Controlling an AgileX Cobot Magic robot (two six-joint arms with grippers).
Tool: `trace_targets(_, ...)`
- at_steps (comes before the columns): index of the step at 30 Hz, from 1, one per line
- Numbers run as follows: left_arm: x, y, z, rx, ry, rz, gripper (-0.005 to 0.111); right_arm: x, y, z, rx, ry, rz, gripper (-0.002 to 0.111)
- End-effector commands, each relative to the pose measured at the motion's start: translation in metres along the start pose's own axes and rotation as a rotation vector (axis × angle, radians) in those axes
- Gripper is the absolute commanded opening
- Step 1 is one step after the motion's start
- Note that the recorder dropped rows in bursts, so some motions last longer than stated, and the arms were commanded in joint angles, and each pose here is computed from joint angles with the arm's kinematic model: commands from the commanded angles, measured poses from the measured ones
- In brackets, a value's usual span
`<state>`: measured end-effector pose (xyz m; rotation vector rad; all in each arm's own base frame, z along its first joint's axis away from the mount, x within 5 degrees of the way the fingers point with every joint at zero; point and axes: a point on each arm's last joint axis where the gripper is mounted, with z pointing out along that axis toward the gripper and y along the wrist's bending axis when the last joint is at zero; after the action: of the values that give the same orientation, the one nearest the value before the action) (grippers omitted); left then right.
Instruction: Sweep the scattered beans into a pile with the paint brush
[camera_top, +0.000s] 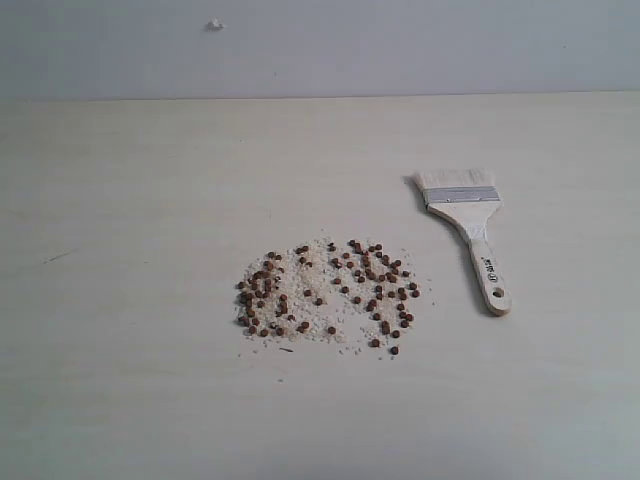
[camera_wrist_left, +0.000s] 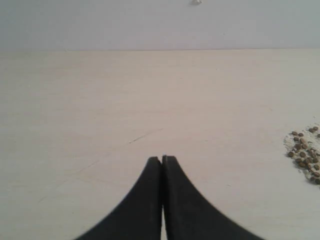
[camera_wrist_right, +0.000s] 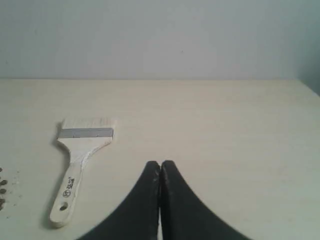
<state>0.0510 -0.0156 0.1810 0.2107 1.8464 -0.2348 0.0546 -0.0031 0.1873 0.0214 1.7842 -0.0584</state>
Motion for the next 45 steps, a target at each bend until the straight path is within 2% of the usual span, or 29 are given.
trace_targets(1,0.0,0.0,0.0,-0.004,-0.013,0.003,0.0,-0.01,-0.001,-0.001,0.016,-0.119,-0.041,0.0)
trace_targets(4,0.0,0.0,0.0,-0.004,-0.013,0.003,0.0,-0.018,-0.001,-0.002,0.015,-0.215,-0.042,0.0)
trace_targets(8,0.0,0.0,0.0,-0.004,-0.013,0.003,0.0,-0.028,0.0,-0.005,-0.001,-0.323,0.05,0.0)
trace_targets(13,0.0,0.0,0.0,-0.004,-0.013,0.003,0.0,-0.029,0.0,-0.005,-0.004,-0.337,0.07,0.0)
trace_targets(20,0.0,0.0,0.0,-0.004,-0.013,0.003,0.0,-0.029,-0.001,-0.005,-0.032,-0.343,0.255,0.0)
trace_targets(27,0.0,0.0,0.0,-0.004,-0.013,0.003,0.0,-0.033,-0.001,-0.007,-0.05,-0.384,0.346,0.0)
trace_targets(33,0.0,0.0,0.0,-0.004,-0.013,0.003,0.0,-0.037,-0.001,0.003,-0.036,-0.285,0.346,0.0)
trace_targets(38,0.0,0.0,0.0,-0.004,-0.013,0.003,0.0,-0.071,-0.002,0.025,-0.019,-0.15,0.347,0.0)
trace_targets(41,0.0,0.0,0.0,-0.004,-0.013,0.003,0.0,-0.099,-0.002,0.058,0.002,0.085,0.343,0.0)
trace_targets(45,0.0,0.0,0.0,-0.004,-0.013,0.003,0.0,-0.141,-0.001,0.11,0.005,0.348,0.252,0.0)
